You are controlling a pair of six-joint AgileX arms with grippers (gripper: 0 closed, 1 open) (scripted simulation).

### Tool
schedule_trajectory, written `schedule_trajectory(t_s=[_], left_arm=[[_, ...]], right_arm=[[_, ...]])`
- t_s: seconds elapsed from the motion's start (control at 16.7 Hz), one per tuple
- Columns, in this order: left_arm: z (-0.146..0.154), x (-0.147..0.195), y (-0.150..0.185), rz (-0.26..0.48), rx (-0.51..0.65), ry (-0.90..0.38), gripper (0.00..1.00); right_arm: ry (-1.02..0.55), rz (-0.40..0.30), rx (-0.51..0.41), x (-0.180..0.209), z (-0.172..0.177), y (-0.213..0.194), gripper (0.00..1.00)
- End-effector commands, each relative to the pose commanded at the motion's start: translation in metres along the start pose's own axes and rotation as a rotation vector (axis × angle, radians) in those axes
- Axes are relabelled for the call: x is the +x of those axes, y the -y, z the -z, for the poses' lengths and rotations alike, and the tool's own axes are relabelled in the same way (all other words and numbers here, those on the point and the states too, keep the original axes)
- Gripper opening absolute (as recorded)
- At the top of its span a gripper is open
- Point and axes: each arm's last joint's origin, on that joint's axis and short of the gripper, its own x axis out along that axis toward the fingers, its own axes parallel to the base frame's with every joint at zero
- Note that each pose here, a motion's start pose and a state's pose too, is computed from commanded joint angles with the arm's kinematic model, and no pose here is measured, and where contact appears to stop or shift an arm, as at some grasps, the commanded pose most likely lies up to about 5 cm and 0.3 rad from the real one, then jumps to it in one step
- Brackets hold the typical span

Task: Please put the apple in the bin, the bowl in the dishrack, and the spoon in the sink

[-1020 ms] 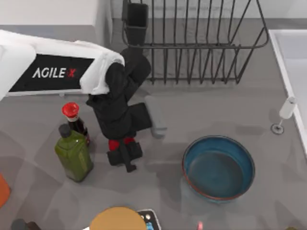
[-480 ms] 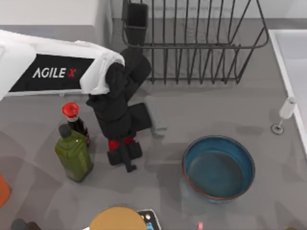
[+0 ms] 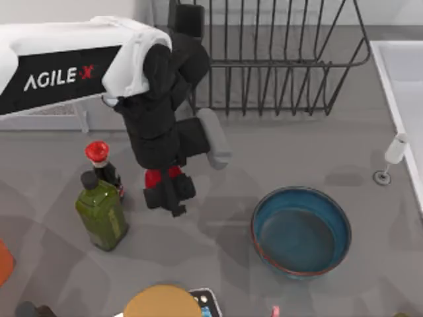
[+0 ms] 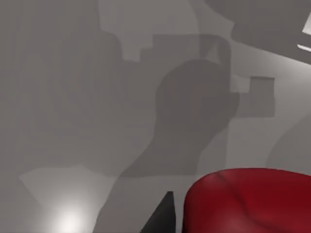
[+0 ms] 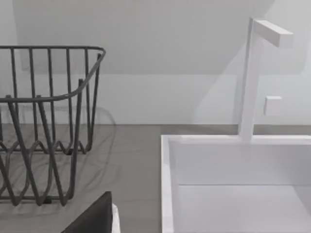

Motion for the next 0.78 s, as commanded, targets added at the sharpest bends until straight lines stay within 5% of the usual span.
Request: schedule_trajectory(t_s=[0.24,0.54,0.78], left_arm=[[0.0,-0.044,0.002,-0.016,-0.003,0.018,0.0],[0.0,-0.047,0.002,-0.019,-0.001,0.021,0.0],[0.029,-0.087,-0.008,-0.091,0.031,0.099,0.0]], right_arm=[[0.0,0.0,0.0,0.0,0.0,0.0,1.0],[0.0,0.0,0.0,0.0,0.0,0.0,1.0],[0.0,0.0,0.0,0.0,0.0,0.0,1.0]])
